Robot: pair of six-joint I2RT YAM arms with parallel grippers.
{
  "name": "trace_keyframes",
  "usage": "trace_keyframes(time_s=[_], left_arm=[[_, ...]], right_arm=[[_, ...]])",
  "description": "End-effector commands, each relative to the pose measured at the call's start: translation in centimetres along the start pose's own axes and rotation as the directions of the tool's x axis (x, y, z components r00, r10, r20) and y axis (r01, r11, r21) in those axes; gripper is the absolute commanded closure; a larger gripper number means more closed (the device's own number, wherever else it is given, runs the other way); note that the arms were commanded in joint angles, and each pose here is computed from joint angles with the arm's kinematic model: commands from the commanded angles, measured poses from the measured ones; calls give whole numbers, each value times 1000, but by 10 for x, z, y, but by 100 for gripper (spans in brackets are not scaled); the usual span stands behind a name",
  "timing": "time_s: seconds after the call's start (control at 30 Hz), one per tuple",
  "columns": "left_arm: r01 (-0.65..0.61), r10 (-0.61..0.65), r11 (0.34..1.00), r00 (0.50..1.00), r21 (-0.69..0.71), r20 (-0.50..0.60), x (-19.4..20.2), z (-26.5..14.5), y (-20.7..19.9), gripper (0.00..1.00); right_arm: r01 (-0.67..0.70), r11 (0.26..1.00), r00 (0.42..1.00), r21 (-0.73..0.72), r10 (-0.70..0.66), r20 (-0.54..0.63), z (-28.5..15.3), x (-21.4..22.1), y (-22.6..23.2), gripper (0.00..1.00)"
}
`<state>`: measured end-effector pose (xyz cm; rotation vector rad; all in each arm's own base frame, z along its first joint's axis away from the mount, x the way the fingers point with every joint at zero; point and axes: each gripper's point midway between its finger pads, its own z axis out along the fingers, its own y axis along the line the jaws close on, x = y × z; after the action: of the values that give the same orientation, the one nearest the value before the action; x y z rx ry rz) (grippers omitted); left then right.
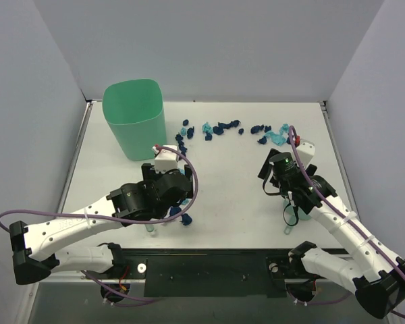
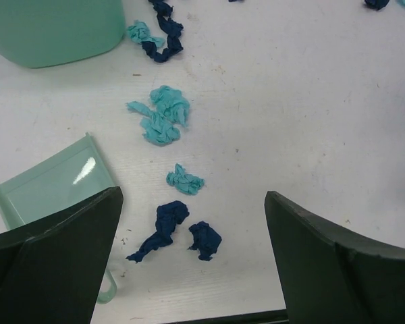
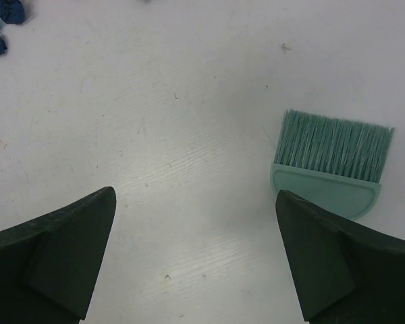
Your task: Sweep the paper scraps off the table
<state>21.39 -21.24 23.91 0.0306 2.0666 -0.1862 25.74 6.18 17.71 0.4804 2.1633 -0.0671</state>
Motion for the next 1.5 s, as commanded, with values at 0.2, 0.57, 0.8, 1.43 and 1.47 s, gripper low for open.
trace_keyframes(time_s=[0.2, 0.57, 0.8, 1.43, 1.47], left_arm=[[92, -91, 994, 996, -56, 16, -10, -7, 25, 2], [122, -124, 991, 992, -53, -26, -4, -5, 35, 2], [124, -121, 992, 989, 24, -90, 8, 1, 13, 1], [138, -125, 985, 983, 101, -132, 10, 14, 2, 1], [144, -132, 985, 983, 96, -129, 9, 14, 4, 1]], right_arm=[[14, 999, 999, -35, -15, -38, 0, 7, 7, 2], [52, 998, 998, 43, -50, -42, 2, 16, 11, 5], [-58, 951, 998, 304, 65, -14, 13, 21, -60, 7], [-337, 847, 858, 411, 456, -237, 48, 155, -108, 18], [-347, 845, 853, 406, 465, -239, 49, 155, -105, 19]])
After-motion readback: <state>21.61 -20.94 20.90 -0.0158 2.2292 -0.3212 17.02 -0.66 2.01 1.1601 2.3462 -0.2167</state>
